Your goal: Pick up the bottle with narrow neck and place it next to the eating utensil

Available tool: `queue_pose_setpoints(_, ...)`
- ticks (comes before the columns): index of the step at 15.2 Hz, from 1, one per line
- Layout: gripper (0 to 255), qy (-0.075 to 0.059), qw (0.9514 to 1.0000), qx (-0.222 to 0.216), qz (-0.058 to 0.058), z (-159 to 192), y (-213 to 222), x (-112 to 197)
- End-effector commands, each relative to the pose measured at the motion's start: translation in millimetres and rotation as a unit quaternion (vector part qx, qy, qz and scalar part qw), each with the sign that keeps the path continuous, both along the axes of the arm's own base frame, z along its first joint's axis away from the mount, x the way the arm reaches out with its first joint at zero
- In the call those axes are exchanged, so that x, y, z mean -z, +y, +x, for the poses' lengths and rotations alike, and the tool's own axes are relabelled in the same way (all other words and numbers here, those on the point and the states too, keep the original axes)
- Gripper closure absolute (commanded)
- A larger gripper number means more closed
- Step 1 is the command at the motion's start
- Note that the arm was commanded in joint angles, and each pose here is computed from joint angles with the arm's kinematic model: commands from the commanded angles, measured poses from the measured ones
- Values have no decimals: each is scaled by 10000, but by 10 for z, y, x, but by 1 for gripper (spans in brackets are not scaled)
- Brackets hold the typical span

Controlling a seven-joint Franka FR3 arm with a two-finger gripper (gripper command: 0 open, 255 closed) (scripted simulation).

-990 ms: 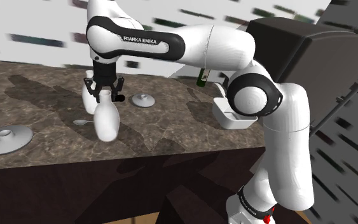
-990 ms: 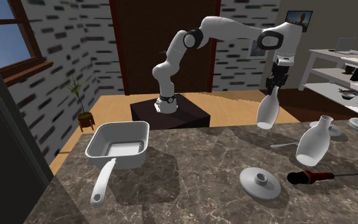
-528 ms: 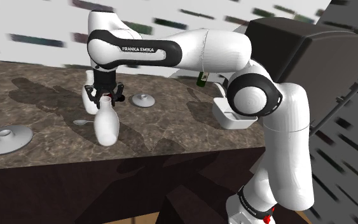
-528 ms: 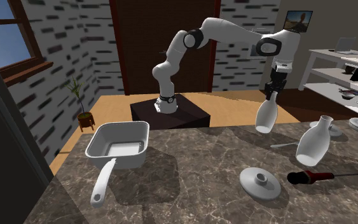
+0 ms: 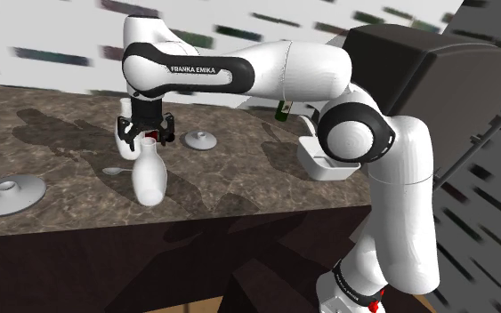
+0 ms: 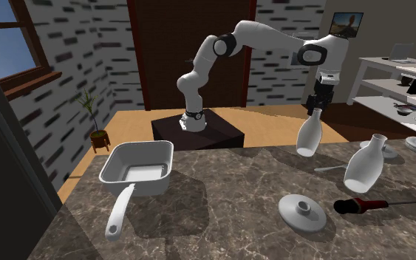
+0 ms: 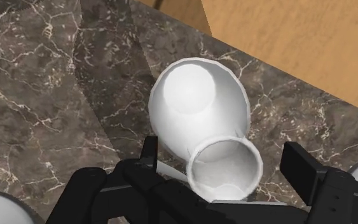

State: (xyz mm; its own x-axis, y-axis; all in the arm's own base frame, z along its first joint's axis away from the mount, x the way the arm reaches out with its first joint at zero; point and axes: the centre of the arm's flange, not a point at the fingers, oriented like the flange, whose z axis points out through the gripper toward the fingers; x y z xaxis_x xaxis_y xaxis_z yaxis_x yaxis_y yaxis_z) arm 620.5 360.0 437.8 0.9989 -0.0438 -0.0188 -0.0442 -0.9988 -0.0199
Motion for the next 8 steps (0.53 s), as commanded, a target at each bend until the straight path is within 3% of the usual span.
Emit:
queue_pose_setpoints(1, 0, 0, 10000, 0, 0, 0, 0, 0)
queue_pose_setpoints(3, 0, 0, 10000, 0, 0, 0, 0, 0)
queue_pose_setpoints(7, 0, 0, 10000, 0, 0, 9, -10, -500)
queue_pose_setpoints(8, 0, 0, 10000, 0, 0, 9, -10, -500)
